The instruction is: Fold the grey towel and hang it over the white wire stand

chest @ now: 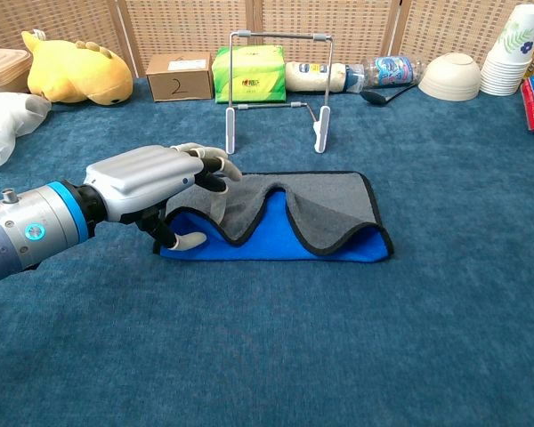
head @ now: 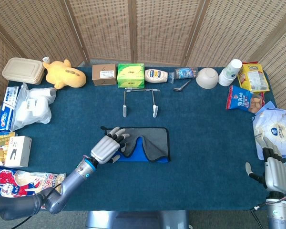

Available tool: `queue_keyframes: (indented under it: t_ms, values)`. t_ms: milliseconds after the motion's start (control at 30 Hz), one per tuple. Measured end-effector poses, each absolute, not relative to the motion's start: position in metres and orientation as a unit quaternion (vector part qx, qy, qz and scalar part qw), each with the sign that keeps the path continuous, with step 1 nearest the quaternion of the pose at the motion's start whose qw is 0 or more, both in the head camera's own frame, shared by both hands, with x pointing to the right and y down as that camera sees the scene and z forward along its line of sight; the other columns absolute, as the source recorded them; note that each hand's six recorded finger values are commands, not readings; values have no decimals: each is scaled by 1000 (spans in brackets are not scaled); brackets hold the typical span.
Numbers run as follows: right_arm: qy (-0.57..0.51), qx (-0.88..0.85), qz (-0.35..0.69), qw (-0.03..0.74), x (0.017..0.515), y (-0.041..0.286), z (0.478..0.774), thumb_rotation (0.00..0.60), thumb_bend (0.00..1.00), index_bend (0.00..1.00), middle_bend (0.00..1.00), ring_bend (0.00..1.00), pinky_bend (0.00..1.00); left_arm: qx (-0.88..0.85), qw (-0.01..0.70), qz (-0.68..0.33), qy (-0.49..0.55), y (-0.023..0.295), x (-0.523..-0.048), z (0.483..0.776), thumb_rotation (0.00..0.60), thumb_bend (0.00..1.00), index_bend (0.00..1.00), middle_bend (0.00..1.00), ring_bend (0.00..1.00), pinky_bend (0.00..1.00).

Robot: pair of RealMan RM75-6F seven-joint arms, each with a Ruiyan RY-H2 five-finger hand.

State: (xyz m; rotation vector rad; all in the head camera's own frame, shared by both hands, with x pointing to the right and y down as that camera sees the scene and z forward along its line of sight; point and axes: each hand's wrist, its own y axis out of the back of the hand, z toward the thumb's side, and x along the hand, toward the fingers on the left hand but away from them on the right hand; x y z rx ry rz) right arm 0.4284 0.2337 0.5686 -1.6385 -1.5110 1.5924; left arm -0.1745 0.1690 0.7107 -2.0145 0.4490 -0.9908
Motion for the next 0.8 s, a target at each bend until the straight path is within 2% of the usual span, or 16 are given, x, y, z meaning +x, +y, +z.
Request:
queue_keyframes:
  t_ms: [467,800]
  values:
    - [-544,-586,566,203,428,235,565,600,378,119,35,0,0,-799,407,-388,212,164,-177,706,600,458,700,289,15,0]
    - [-544,-586,565,202,429,237,564,600,379,127,36,0,0,-795,353,-405,281,148,-192,712,600,458,636,283,22,0]
